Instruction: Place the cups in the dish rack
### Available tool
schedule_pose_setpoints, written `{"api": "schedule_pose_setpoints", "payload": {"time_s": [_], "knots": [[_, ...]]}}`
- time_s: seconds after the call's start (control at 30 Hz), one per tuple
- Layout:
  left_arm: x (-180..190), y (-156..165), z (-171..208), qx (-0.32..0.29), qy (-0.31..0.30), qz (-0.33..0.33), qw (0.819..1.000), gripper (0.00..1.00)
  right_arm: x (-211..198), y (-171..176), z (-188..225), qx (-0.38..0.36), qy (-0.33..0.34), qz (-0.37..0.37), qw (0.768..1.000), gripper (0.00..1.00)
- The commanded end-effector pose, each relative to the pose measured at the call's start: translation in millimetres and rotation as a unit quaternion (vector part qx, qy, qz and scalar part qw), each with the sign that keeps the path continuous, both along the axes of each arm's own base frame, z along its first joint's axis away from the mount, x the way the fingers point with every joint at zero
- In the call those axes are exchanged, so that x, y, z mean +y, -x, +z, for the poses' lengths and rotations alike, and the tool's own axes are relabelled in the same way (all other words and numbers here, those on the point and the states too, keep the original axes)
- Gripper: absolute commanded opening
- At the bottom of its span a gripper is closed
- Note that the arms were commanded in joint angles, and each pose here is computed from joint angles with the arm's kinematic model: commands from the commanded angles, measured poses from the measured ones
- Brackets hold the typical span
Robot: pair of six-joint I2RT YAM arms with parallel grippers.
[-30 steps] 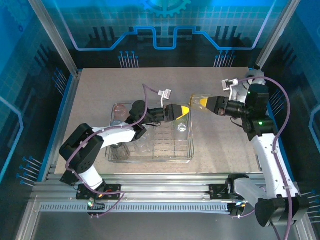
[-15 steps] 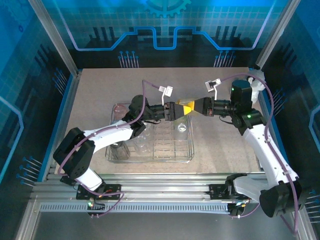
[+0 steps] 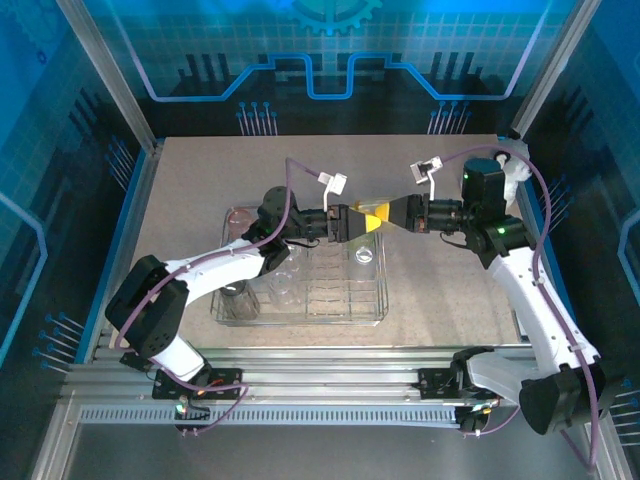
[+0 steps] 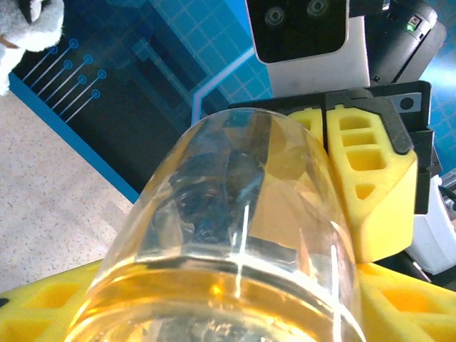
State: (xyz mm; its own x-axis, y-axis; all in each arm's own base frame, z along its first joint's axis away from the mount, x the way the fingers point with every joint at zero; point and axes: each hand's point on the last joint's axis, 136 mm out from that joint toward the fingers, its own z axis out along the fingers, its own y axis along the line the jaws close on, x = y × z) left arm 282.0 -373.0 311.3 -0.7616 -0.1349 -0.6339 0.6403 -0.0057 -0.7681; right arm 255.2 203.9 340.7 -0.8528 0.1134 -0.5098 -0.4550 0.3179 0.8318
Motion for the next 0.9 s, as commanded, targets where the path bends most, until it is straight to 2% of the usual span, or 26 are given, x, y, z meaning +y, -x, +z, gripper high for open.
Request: {"api": "schedule_pose_setpoints", "payload": {"time_s": [0.0,0.07,0.1,0.17,0.3,0.4,0.47,0.53,0.6,0.73,0.87], "knots": [[-3,3,22,-0.043,-0.009,0.020,0.999,0.51,4,4,-8,-0.002,0.024,0.006,1.000,0.22],[0,0,16,-0.050,-0.036,0.034,0.998,0.38,3,4,-9,-0.007,0.031,0.005,0.999,0.32],[1,0,12,-0.053,-0.051,0.040,0.996,0.34,2,4,-10,-0.010,0.038,0.003,0.999,0.40],[4,-1,7,-0.060,-0.075,0.051,0.994,0.29,-1,3,-11,-0.015,0.052,-0.003,0.999,0.48],[14,-3,0,-0.073,-0.118,0.077,0.987,0.28,-13,0,-10,-0.038,0.098,-0.031,0.994,0.60],[22,-6,-9,-0.074,-0.163,0.098,0.979,0.26,-31,-4,-13,-0.057,0.154,-0.080,0.983,0.64],[28,-7,-19,-0.074,-0.211,0.106,0.969,0.25,-54,-10,-19,-0.072,0.208,-0.139,0.965,0.65],[34,-3,-29,-0.085,-0.264,0.108,0.955,0.25,-89,-17,-29,-0.078,0.275,-0.224,0.932,0.70],[40,5,-38,-0.097,-0.315,0.098,0.939,0.25,-118,-17,-37,-0.086,0.314,-0.287,0.901,0.73],[54,18,-59,-0.101,-0.390,0.078,0.912,0.25,-142,-11,-42,-0.113,0.321,-0.346,0.874,0.75],[67,32,-75,-0.102,-0.445,0.053,0.888,0.26,-174,-3,-49,-0.128,0.336,-0.418,0.834,0.87]]}}
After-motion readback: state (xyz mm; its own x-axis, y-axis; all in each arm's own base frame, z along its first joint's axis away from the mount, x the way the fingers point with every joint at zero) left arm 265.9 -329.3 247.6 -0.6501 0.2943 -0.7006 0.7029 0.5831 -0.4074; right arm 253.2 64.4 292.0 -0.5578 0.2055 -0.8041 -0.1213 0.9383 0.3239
